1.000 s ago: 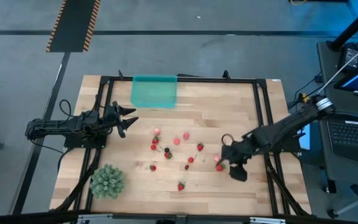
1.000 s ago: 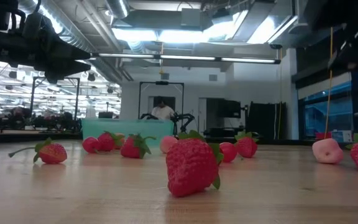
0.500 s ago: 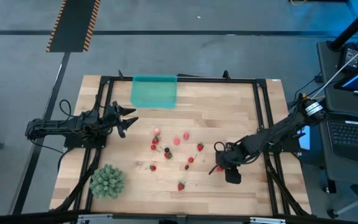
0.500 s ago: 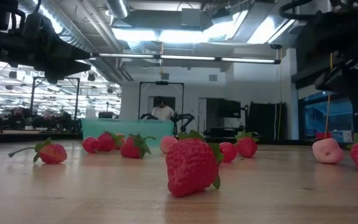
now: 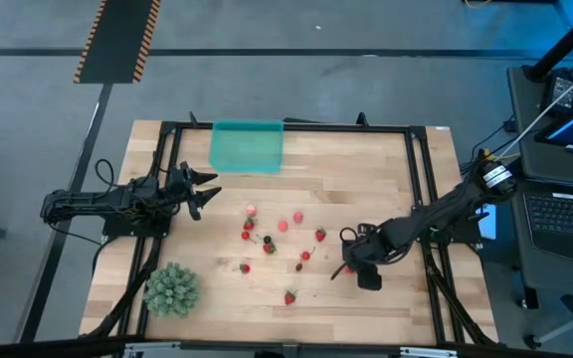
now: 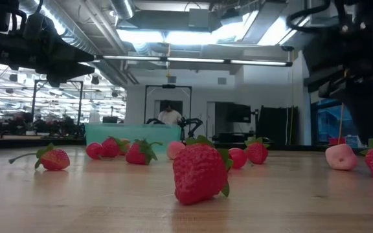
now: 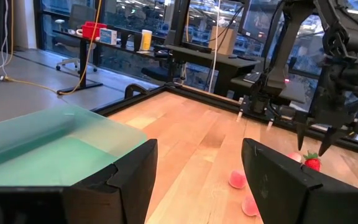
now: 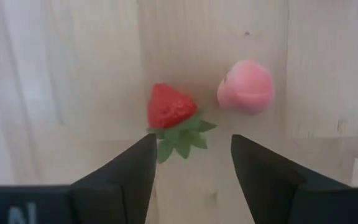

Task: Pick and placing Produce into tupperware
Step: Put the red strawberry into the blue bin

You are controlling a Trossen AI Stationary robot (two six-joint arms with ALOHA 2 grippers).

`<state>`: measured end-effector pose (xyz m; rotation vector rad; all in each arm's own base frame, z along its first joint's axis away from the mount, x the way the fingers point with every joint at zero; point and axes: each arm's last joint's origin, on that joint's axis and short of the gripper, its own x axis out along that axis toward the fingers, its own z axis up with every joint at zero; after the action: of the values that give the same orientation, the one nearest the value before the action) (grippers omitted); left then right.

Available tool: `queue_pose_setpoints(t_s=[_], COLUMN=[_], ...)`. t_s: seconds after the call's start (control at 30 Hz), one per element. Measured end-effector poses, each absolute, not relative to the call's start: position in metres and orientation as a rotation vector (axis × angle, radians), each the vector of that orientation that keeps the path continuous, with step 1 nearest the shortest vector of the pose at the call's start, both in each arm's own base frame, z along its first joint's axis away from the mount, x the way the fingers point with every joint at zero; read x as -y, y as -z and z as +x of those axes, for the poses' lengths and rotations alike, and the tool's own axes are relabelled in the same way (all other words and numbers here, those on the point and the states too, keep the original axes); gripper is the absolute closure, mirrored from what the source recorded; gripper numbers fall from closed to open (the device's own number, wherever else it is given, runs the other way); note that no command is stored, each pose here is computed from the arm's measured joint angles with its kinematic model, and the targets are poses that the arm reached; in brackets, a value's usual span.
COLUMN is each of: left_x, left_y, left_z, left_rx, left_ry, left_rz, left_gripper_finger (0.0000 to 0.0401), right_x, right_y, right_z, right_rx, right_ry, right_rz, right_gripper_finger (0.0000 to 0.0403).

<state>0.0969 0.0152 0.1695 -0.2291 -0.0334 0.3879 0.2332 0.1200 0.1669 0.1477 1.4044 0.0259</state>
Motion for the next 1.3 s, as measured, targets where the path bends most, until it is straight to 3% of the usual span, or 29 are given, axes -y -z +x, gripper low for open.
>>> queue_pose_setpoints(t_s=[1.3], left_x=[-0.015], left_y=[-0.17], left_z=[0.097], left_rx=[0.033], left_ry=[-0.388], left_rz=[-0.229], left_gripper_finger=[0.0175], right_x=[-0.123], right_y=[-0.17], right_z=[0.241], right_rx=[-1.376], right_ry=[-0.057], right_rz=[0.087], right_gripper_finger=[0.0205])
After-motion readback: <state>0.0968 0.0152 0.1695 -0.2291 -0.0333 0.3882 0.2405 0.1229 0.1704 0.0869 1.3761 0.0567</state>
